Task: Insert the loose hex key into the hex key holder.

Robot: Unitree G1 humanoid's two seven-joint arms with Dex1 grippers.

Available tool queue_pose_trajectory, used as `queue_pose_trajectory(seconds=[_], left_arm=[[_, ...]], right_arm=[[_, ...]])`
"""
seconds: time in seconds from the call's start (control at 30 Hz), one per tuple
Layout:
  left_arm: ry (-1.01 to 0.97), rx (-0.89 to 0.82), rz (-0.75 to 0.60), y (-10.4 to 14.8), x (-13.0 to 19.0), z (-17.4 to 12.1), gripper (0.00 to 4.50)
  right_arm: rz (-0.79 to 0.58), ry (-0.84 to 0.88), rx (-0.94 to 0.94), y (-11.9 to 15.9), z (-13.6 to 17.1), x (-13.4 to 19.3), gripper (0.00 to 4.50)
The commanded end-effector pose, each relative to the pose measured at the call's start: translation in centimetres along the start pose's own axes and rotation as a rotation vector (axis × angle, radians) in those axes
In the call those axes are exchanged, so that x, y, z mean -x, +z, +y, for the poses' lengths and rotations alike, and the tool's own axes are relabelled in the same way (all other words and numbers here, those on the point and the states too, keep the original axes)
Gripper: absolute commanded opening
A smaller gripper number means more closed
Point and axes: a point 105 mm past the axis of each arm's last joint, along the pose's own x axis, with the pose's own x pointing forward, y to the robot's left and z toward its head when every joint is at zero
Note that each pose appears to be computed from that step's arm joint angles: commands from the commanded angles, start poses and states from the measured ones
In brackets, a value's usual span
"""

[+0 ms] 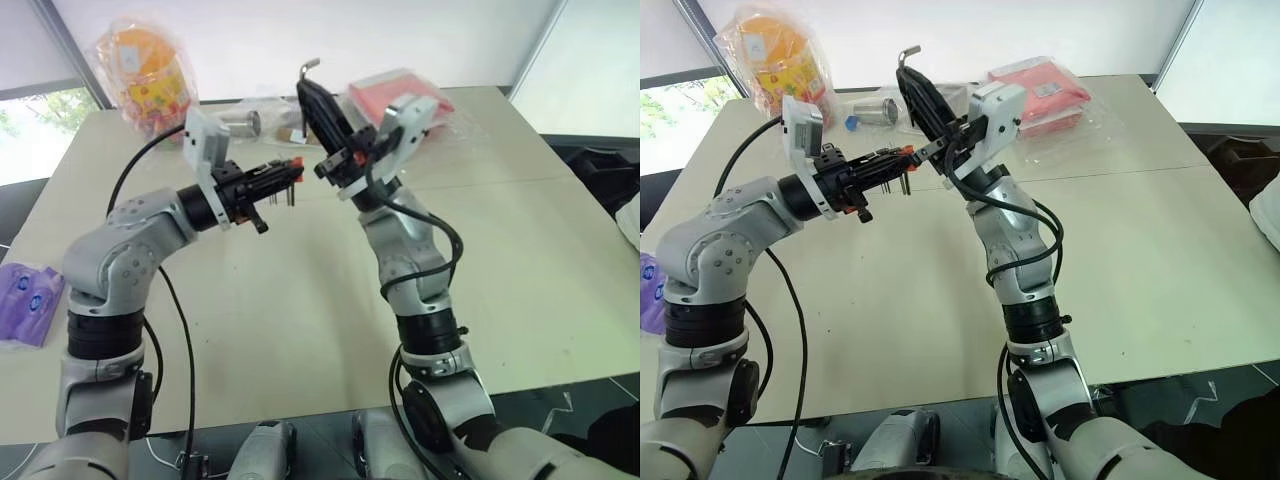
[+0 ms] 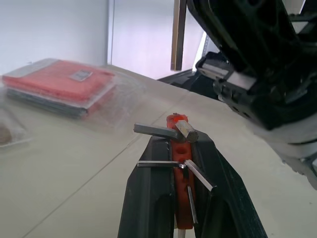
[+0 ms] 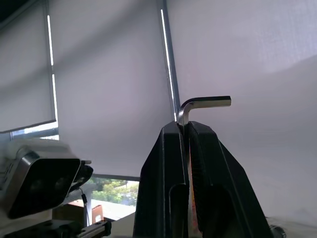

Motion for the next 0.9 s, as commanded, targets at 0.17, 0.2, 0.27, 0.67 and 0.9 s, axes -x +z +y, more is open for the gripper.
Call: queue_pose_trajectory(seconds=[0.17, 0.2, 0.27, 0.67, 0.9], left_arm=[[0.002, -0.057, -0.039, 1.5, 0.2, 0.1, 0.0], [0.001, -0.058, -0.038, 1.5, 0.2, 0.1, 0.0], [-0.001, -0.057, -0.038, 1.5, 0.1, 0.0, 0.0], [-0.009, -0.053, -0.042, 1.4, -0.1, -0.1, 0.0], [-0.014, -0.047, -0.038, 1.1, -0.1, -0.2, 0.0]], right_arm=[[-0.017, 0.027, 0.022, 0.4, 0.9, 0.2, 0.04], [-0.016, 0.027, 0.021, 0.3, 0.9, 0.3, 0.04], [-0.014, 0.027, 0.022, 0.3, 1.0, 0.4, 0.04], [-0.007, 0.039, 0.028, 0.1, 1.5, 0.3, 0.04], [-0.029, 0.058, 0.029, 0.7, 1.9, -0.4, 0.04]])
